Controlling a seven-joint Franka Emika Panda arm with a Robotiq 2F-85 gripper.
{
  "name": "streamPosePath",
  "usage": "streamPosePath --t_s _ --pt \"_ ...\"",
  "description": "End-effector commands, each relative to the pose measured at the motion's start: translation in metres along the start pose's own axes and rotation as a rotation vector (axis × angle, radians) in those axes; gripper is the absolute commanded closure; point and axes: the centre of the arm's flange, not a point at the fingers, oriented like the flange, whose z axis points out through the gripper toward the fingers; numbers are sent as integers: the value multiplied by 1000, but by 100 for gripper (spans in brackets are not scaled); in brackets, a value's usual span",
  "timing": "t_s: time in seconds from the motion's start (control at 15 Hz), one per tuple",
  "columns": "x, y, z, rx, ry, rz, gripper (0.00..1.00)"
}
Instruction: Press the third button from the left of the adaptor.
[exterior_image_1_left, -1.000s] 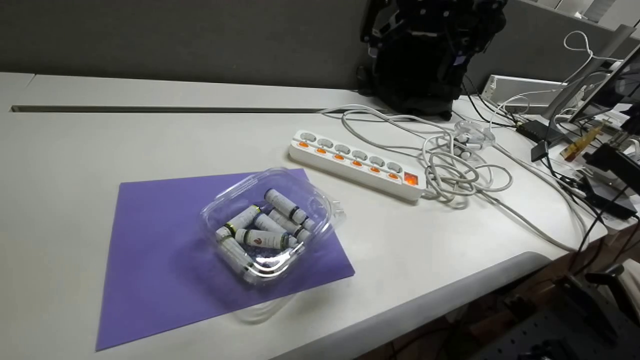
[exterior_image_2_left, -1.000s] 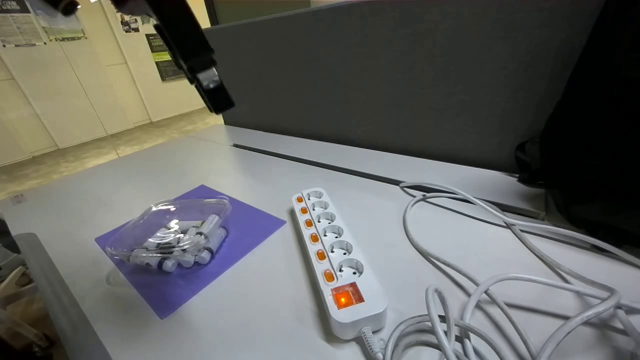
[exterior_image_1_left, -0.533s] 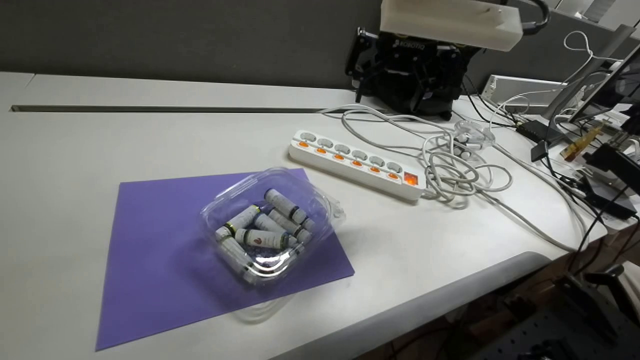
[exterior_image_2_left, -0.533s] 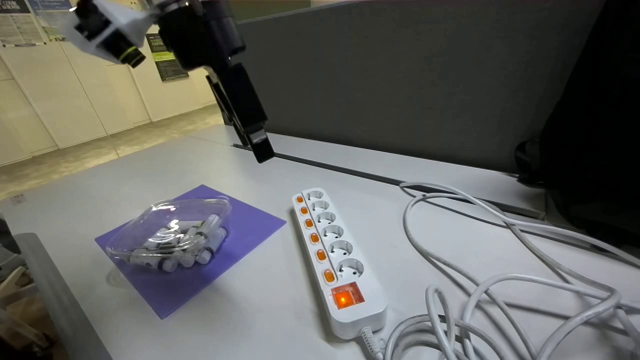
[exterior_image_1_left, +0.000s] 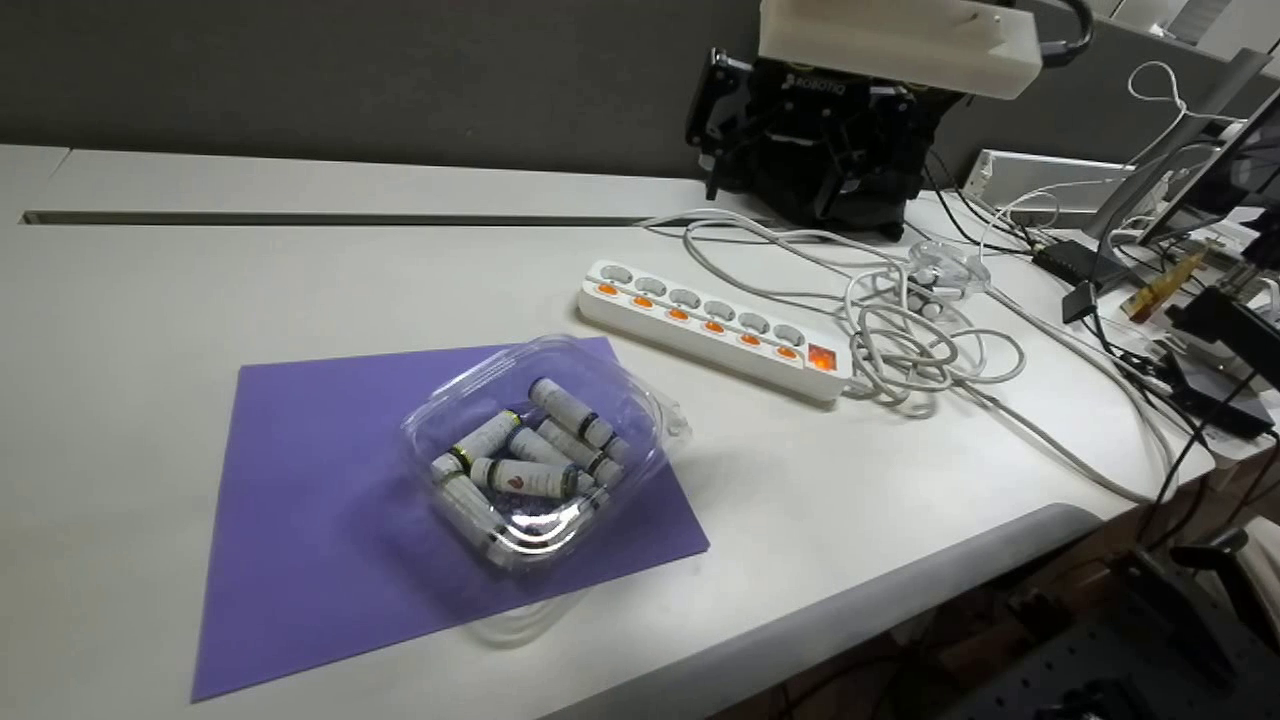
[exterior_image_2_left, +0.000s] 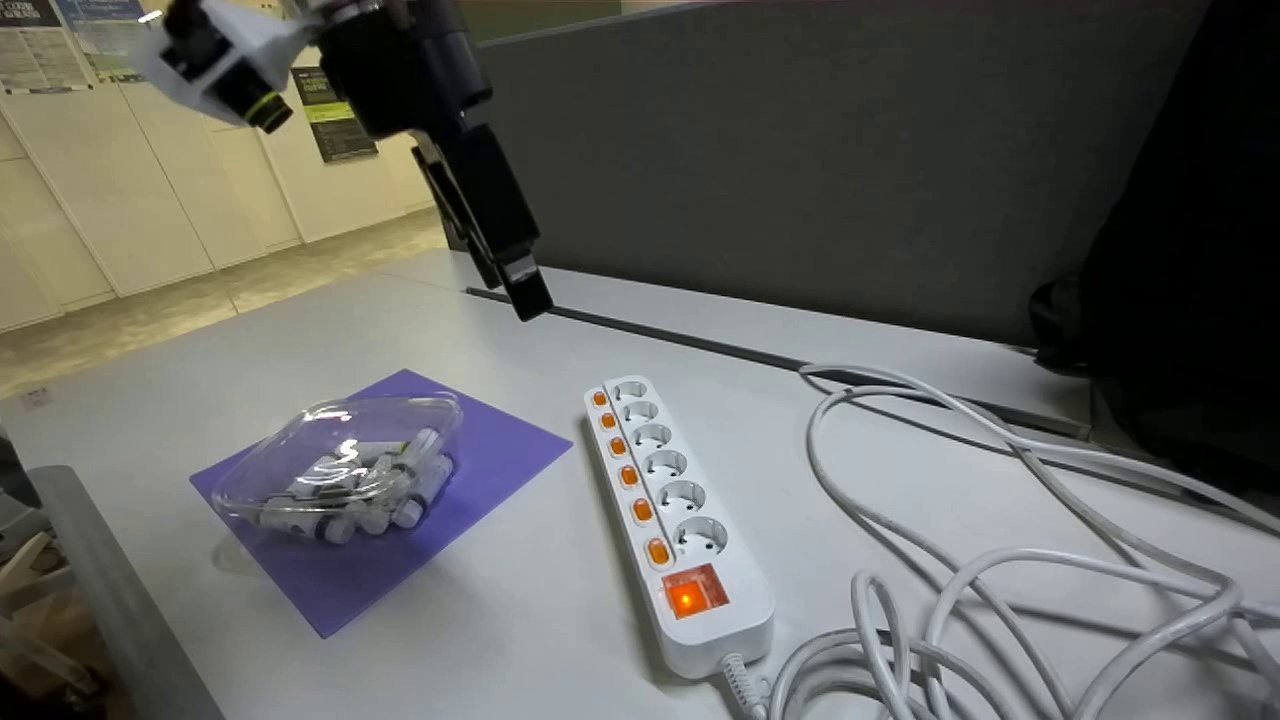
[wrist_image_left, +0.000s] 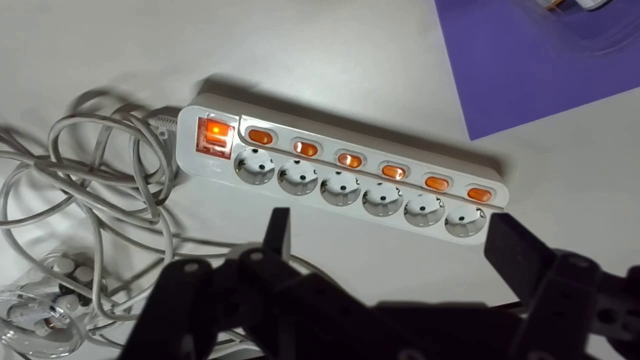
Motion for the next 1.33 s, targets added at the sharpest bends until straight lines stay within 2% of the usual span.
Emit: streamPosePath --t_s 0.0,0.2,0.27,0.33,1.0,1.13,1.27 --pt "26 -5 26 27 -31 -5 0" --pt "43 -9 51 43 -70 -15 0" --pt "48 -11 61 48 -76 -14 25" --pt "52 -13 69 54 -81 -16 26" --pt "72 -37 136 40 -106 -34 95" --pt "71 -43 140 39 -103 -38 100" --pt "71 -47 144 36 -108 -42 100"
